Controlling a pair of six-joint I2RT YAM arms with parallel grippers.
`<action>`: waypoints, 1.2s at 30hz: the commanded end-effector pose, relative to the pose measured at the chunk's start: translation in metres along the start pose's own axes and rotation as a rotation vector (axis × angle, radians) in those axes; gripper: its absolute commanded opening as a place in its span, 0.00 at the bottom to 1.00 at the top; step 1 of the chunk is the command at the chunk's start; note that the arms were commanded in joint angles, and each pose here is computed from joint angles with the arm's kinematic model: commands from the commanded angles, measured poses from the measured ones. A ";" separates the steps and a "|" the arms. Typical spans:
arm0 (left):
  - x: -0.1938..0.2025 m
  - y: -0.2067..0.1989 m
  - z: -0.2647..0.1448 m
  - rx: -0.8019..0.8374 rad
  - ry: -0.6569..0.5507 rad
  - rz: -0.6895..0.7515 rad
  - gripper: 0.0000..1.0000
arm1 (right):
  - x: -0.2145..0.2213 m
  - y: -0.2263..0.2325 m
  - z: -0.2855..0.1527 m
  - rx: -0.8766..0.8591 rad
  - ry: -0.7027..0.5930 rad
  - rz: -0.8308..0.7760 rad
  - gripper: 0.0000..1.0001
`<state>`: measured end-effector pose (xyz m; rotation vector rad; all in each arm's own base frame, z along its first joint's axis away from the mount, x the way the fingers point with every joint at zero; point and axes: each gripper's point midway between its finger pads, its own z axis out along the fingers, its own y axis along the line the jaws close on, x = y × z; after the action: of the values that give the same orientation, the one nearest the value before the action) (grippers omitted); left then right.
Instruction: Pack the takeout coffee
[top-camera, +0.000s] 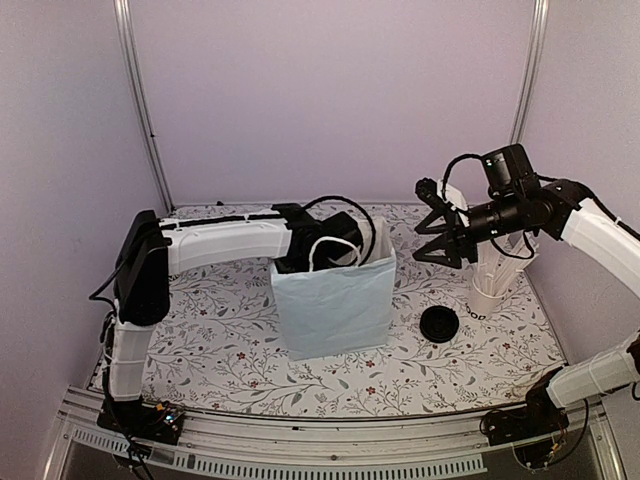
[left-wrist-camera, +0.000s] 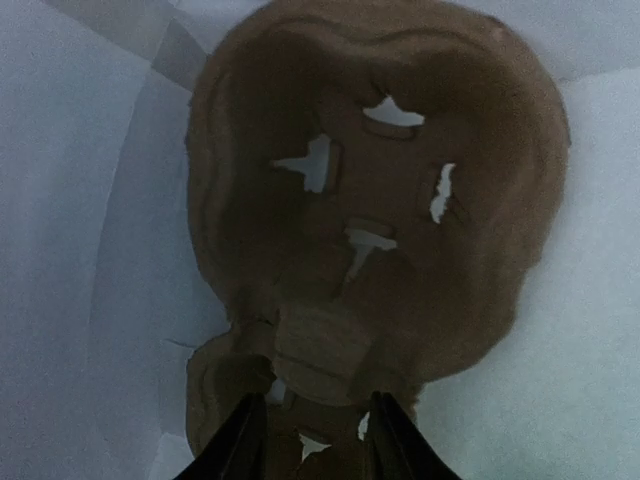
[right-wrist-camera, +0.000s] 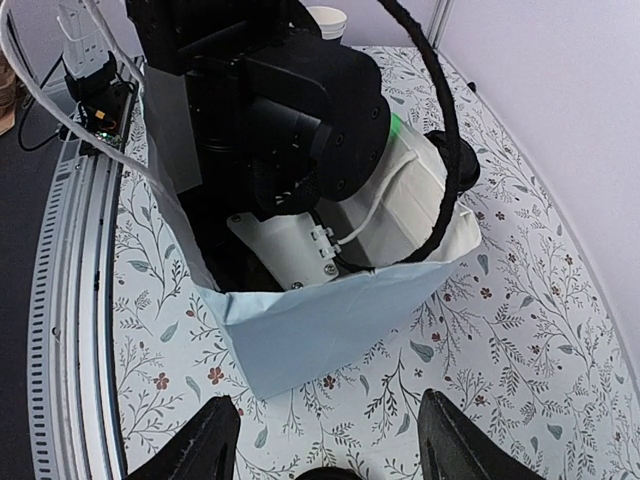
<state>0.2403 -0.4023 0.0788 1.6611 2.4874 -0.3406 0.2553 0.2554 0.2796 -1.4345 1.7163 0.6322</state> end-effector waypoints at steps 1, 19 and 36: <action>-0.001 -0.001 0.007 -0.015 0.023 -0.009 0.38 | -0.002 0.001 -0.001 -0.005 -0.022 -0.007 0.64; 0.003 -0.001 -0.009 -0.069 0.016 -0.014 0.56 | 0.000 0.001 0.006 -0.029 -0.019 0.001 0.64; -0.033 -0.027 -0.122 -0.090 -0.234 -0.008 1.00 | -0.005 0.007 0.007 -0.084 -0.032 0.014 0.65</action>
<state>0.2399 -0.4040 0.1559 1.5281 2.3993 -0.2998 0.2518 0.2625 0.2705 -1.4594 1.7169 0.7062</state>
